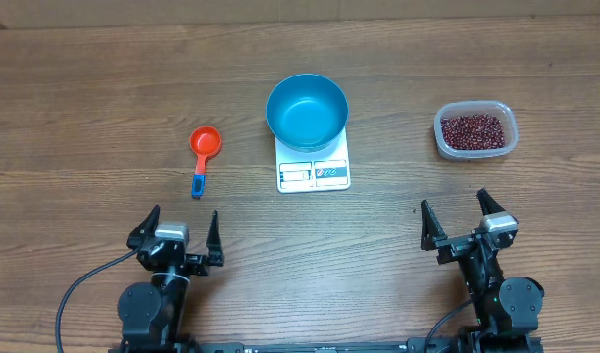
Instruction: Scoop item into bowl and weigh 150g on scale
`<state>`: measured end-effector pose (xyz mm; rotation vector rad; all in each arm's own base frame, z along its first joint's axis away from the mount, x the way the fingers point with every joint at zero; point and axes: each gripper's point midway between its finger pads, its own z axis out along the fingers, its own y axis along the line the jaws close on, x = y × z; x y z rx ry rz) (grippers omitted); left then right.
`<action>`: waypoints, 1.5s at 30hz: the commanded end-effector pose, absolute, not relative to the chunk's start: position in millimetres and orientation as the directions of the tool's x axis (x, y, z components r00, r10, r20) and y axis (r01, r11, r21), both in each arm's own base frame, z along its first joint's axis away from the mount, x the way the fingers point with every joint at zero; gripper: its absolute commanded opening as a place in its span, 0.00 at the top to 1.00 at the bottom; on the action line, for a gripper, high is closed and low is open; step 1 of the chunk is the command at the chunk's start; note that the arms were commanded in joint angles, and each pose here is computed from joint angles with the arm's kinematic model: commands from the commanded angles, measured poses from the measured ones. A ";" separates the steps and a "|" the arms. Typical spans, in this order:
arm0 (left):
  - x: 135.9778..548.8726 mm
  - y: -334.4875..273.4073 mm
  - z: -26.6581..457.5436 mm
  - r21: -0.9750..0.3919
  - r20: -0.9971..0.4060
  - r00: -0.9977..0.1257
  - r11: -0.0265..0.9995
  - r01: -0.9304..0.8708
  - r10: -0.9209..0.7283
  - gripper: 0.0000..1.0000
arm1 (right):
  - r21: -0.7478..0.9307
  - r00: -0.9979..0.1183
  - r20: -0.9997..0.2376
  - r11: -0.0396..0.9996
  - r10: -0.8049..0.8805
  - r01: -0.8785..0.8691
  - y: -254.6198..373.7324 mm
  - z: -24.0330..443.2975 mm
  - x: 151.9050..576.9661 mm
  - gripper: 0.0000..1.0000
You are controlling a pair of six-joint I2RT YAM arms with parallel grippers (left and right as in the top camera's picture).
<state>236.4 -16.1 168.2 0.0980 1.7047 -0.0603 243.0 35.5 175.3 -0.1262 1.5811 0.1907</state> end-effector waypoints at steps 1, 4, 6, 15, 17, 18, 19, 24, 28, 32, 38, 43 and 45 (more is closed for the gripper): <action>232.0 -13.0 197.9 0.014 -0.996 -0.086 0.997 0.082 0.021 0.00 | 0.046 -0.018 -0.999 0.980 0.043 -0.193 34.6 173.1 243.3 0.00; 232.5 -13.1 204.1 0.012 -0.994 -0.104 0.997 0.083 0.021 0.00 | 0.046 -0.018 -0.999 0.980 0.043 -0.193 34.6 173.1 243.3 0.00; 234.5 -13.1 208.9 0.009 -0.992 -0.126 0.997 0.083 0.019 0.00 | 0.046 -0.018 -0.999 0.980 0.043 -0.193 34.6 173.1 243.3 0.00; 255.9 -10.1 224.9 0.010 -0.956 -0.293 0.997 0.072 0.031 0.01 | 0.046 -0.018 -0.999 0.980 0.043 -0.193 34.6 173.1 243.3 0.00; 264.4 -10.0 228.7 0.017 -0.940 -0.338 0.997 0.076 0.042 0.00 | 0.046 -0.018 -0.999 0.980 0.043 -0.193 34.6 173.1 243.3 0.00; 269.3 -9.8 230.1 0.017 -0.931 -0.362 0.997 0.077 0.043 0.00 | 0.046 -0.018 -0.999 0.980 0.043 -0.193 34.6 173.1 243.3 0.00; 274.5 -9.8 231.7 0.023 -0.921 -0.385 0.996 0.081 0.053 0.00 | 0.046 -0.018 -0.999 0.980 0.043 -0.193 34.6 173.1 243.3 0.00; 299.2 -4.9 238.4 0.054 -0.871 -0.484 0.996 0.076 0.084 0.00 | 0.046 -0.018 -0.999 0.980 0.043 -0.193 34.6 173.1 243.3 0.00; 317.6 -4.8 241.2 0.046 -0.826 -0.557 0.996 0.081 0.084 0.00 | 0.046 -0.018 -0.999 0.980 0.043 -0.193 34.6 173.1 243.3 0.00; 332.8 -4.5 235.5 0.036 -0.765 -0.639 0.996 0.085 0.082 0.00 | 0.046 -0.018 -0.999 0.980 0.043 -0.193 34.6 173.1 243.3 0.00; 352.6 -3.8 219.4 0.025 -0.675 -0.734 0.996 0.086 0.080 0.00 | 0.046 -0.018 -0.999 0.980 0.043 -0.193 34.6 173.1 243.3 0.00; 367.1 0.6 206.2 0.034 -0.613 -0.786 0.997 0.074 0.079 0.00 | 0.046 -0.018 -0.999 0.980 0.043 -0.193 34.6 173.1 243.3 0.00; 372.7 2.0 202.4 0.038 -0.592 -0.802 0.997 0.071 0.079 0.01 | 0.046 -0.018 -0.999 0.980 0.043 -0.193 34.6 173.1 243.3 0.00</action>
